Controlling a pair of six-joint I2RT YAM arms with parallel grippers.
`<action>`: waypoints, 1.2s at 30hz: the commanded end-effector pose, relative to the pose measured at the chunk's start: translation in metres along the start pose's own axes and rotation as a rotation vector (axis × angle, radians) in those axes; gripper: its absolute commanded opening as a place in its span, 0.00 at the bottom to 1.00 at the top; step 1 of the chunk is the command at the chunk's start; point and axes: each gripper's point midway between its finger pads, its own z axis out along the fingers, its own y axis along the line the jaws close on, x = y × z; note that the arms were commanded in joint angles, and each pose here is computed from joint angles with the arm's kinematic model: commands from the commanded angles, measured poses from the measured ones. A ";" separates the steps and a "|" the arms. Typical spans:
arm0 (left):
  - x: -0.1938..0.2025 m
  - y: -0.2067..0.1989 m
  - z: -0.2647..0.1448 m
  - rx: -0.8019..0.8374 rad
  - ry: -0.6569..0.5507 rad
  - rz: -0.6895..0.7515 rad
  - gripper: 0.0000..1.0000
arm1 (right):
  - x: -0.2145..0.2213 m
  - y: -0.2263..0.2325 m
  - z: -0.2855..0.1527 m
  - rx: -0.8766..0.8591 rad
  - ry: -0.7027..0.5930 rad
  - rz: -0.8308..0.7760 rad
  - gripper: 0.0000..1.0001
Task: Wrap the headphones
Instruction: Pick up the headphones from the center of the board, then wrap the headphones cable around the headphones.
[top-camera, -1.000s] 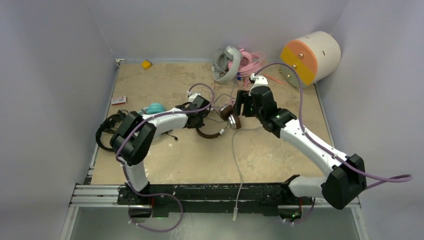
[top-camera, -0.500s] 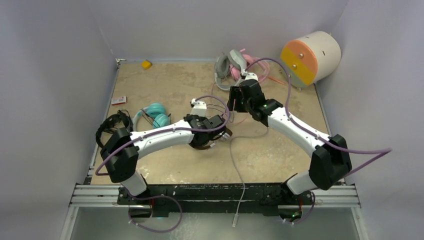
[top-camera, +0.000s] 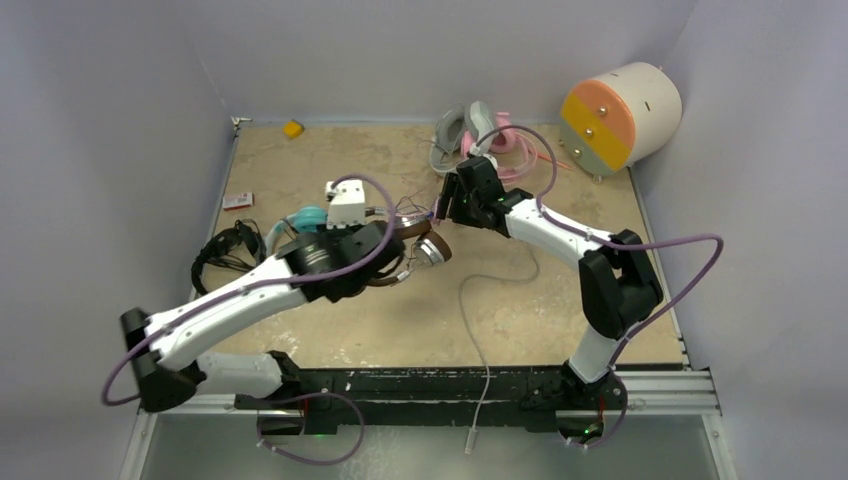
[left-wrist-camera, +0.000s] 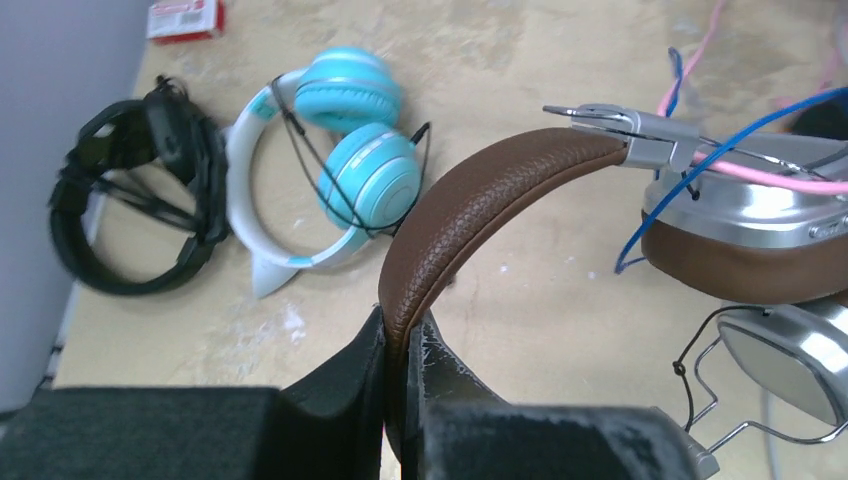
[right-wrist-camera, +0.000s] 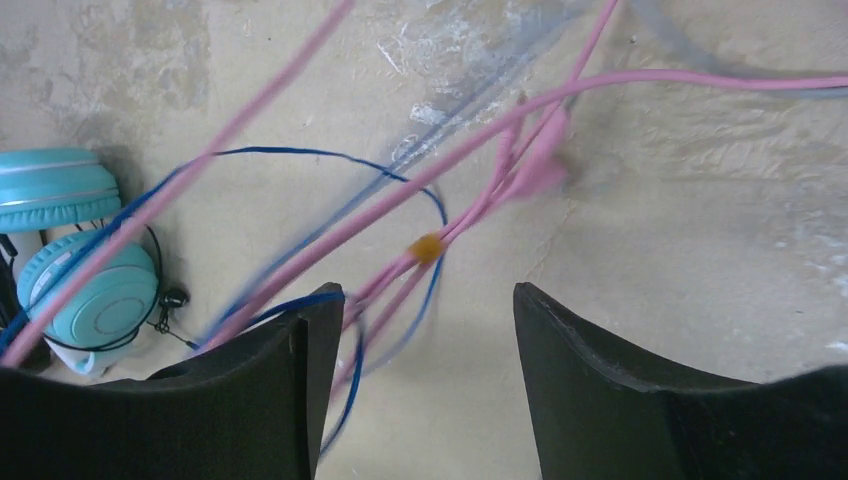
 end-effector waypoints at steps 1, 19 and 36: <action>-0.039 -0.008 -0.025 0.245 -0.131 -0.106 0.00 | -0.026 0.030 0.002 -0.077 -0.065 0.110 0.65; -0.121 0.094 -0.101 0.309 -0.262 -0.284 0.00 | -0.035 0.022 -0.018 -0.230 -0.146 0.016 0.66; -0.143 0.107 -0.124 0.383 -0.292 -0.312 0.00 | -0.033 -0.022 -0.084 -0.140 -0.302 -0.073 0.75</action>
